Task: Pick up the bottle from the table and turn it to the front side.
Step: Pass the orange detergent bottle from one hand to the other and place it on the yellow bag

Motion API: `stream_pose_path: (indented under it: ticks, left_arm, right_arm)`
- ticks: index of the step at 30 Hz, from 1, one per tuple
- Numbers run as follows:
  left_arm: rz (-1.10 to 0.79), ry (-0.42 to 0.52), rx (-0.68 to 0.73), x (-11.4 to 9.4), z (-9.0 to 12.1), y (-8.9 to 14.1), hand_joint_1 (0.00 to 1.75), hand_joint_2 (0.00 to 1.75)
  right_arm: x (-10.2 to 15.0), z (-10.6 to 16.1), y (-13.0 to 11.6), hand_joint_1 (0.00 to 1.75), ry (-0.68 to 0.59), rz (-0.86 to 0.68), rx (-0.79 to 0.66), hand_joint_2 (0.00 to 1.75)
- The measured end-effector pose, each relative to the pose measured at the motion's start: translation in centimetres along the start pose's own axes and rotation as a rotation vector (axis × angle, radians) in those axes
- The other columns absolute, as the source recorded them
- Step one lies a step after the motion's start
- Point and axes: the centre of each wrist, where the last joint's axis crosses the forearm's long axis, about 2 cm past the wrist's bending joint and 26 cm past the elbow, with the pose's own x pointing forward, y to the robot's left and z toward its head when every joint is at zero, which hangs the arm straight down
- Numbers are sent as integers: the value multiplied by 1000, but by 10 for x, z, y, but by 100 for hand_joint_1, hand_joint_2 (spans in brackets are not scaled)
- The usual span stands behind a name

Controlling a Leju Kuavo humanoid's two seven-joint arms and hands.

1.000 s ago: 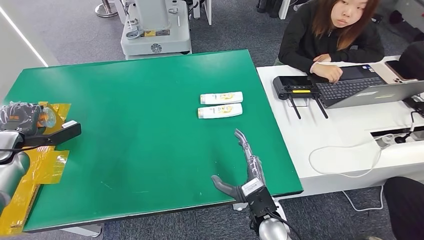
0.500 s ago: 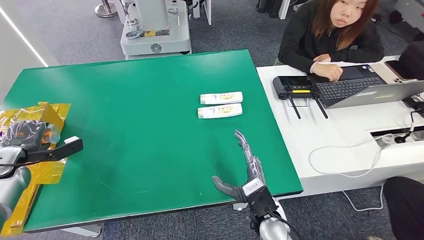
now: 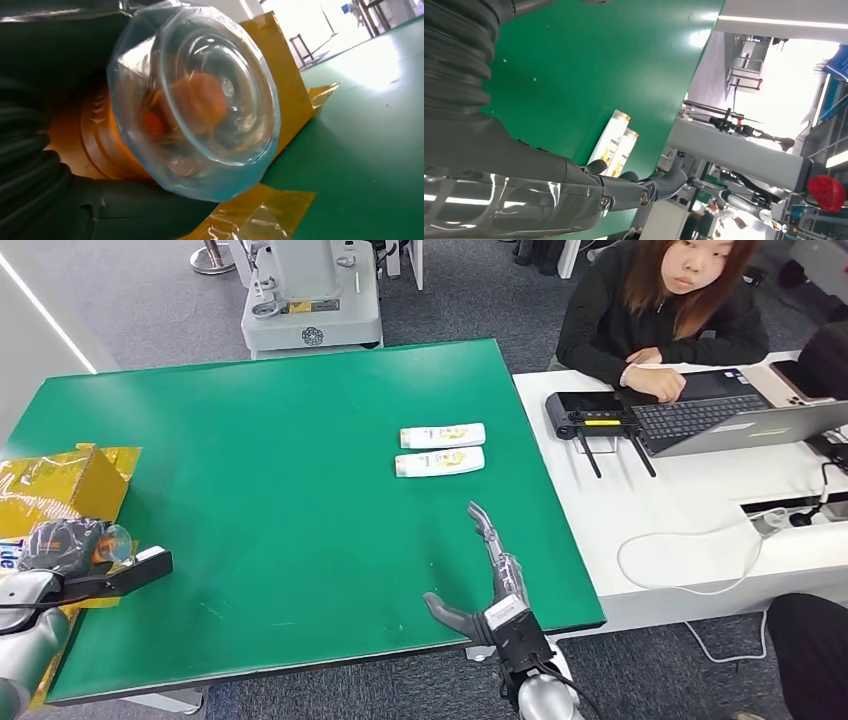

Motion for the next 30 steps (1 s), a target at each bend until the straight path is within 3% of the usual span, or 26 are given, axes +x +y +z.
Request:
stream_pose_path:
  ticks: [17,18,21,22,30]
  left_arm:
    - [16,-161,0,38,7,-26,175,175]
    - [20,-170,0,42,7,-26,164,175]
    - [40,-197,8,54,3,-25,34,175]
    - [47,-204,10,58,1,-24,0,175]
    - [70,-215,34,74,-10,-12,0,175]
  right_arm:
    - [-6,-14,7,0,13,-6,55,175]
    - [-7,-14,8,0,14,-7,57,175]
    - [-8,-14,9,0,18,-9,56,175]
    - [-8,-14,9,0,19,-11,54,175]
    - [-8,-13,11,0,28,-12,46,175]
